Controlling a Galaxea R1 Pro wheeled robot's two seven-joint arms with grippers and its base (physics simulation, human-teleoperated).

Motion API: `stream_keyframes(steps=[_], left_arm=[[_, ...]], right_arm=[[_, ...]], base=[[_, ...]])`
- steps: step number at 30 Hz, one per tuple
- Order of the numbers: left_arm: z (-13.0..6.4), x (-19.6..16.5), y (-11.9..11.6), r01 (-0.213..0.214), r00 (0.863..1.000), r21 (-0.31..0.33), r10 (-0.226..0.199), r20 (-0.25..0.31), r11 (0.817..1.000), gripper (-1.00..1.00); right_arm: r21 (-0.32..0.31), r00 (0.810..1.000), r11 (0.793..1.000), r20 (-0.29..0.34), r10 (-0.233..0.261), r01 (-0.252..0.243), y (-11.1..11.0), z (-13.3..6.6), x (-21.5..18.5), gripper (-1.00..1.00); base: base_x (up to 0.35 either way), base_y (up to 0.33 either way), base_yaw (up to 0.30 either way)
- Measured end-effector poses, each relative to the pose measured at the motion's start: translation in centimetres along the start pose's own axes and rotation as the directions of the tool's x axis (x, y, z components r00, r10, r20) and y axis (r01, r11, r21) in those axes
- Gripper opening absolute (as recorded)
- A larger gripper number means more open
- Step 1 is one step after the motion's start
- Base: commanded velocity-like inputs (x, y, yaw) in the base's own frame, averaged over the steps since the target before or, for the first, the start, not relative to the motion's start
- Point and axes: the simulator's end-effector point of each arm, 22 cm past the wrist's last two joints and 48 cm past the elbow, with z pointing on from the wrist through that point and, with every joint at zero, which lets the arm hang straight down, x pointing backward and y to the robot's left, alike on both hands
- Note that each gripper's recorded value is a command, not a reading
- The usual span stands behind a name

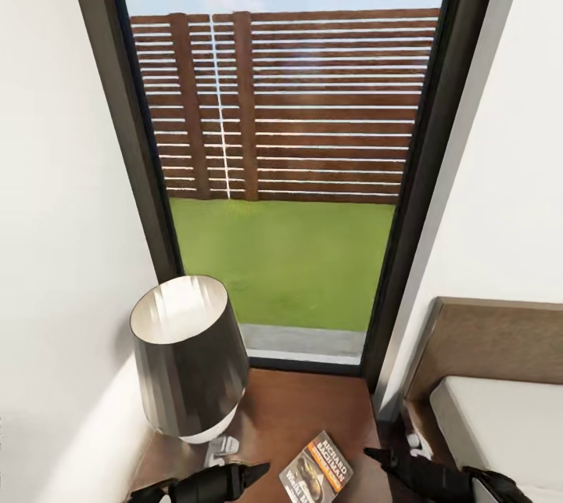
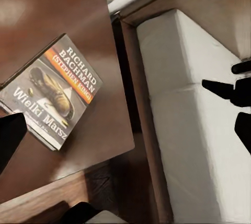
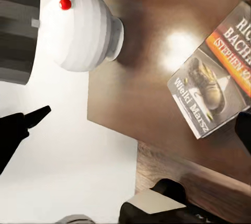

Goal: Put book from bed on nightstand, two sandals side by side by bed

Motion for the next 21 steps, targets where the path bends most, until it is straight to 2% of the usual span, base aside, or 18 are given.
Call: stream_keyframes(steps=[3,5,7,13,21], left_arm=[[-0.4,1.0,0.9,-0.016,1.000,-0.029,0.016,-0.010,0.999,1.00],[-0.8,2.0,1.7,-0.019,1.000,-0.054,0.018,-0.021,0.998,1.00],[-1.2,2.6,2.1,-0.015,0.999,-0.070,0.013,-0.029,0.997,1.00],[-2.1,3.6,2.7,-0.008,0.999,-0.101,0.004,-0.037,0.995,1.00],[-3.1,5.9,3.4,0.005,0.999,-0.149,-0.011,-0.039,0.989,1.00]], right_arm=[[0.064,0.996,0.997,-0.079,-0.045,0.050,-1.9,-1.0,2.3,1.00],[0.112,0.987,0.989,-0.144,-0.075,0.092,-3.6,-1.8,4.5,1.00],[0.132,0.981,0.985,-0.177,-0.086,0.110,-4.2,-2.4,5.6,1.00],[0.153,0.974,0.981,-0.208,-0.088,0.122,-4.3,-3.3,6.5,1.00],[0.180,0.972,0.979,-0.230,-0.050,0.093,-4.3,-4.6,7.8,1.00]], base=[[0.000,0.000,0.000],[0.000,0.000,0.000],[0.000,0.000,0.000],[0.000,0.000,0.000],[0.000,0.000,0.000]])
